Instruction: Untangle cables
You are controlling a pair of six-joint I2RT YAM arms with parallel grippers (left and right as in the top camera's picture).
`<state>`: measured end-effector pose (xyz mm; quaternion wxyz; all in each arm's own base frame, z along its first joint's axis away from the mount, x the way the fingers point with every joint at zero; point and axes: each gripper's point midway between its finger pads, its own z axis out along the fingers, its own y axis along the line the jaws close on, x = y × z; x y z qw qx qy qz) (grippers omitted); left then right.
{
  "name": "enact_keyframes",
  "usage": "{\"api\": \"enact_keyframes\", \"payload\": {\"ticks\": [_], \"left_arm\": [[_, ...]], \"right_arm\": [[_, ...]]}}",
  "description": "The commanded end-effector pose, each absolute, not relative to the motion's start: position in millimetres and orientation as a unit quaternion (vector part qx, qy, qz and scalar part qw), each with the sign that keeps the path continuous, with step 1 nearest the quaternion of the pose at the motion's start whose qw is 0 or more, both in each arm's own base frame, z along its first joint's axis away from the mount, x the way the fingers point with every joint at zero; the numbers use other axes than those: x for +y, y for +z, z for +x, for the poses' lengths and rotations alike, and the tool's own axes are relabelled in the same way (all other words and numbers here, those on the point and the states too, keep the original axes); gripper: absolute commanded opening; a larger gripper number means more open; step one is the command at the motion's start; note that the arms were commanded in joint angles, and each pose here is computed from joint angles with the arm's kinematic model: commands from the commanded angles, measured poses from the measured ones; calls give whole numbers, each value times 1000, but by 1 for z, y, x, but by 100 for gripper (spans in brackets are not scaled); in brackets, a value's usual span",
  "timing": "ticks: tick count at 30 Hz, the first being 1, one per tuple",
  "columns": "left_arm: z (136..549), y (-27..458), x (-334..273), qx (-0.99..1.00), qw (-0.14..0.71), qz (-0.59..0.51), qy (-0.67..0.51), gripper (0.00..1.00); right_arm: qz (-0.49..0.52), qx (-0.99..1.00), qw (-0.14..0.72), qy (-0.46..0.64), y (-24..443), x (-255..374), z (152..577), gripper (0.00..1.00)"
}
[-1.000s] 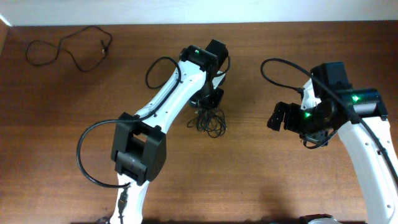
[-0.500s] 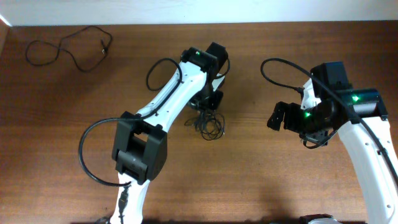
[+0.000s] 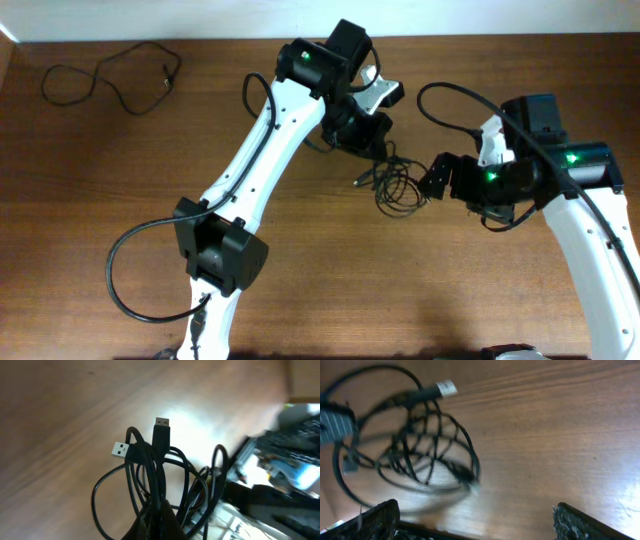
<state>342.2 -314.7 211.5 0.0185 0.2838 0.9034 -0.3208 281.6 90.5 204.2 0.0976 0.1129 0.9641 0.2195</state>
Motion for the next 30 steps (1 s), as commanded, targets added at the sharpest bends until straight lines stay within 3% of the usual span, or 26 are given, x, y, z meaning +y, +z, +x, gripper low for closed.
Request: {"api": "enact_keyframes", "payload": {"ticks": [1, 6, 11, 18, 22, 30], "left_arm": [[325, 241, -335, 857, 8, 307, -414, 0], [316, 255, -342, 834, -7, 303, -460, 0], [319, 253, -338, 840, -8, 299, -452, 0], [339, 251, -299, 857, -12, 251, -451, 0], [347, 271, -280, 823, 0, 246, -512, 0], [384, 264, -213, 853, 29, 170, -492, 0]], "right_arm": [[107, 961, 105, 233, 209, 94, 287, 99], [112, 964, 99, 219, 199, 90, 293, 99], [130, 978, 87, 135, 175, 64, 299, 99], [181, 982, 47, 32, 138, 31, 296, 99], [188, 982, 24, 23, 121, 30, 292, 99], [202, 979, 15, 5, 114, 24, 290, 99]]}}
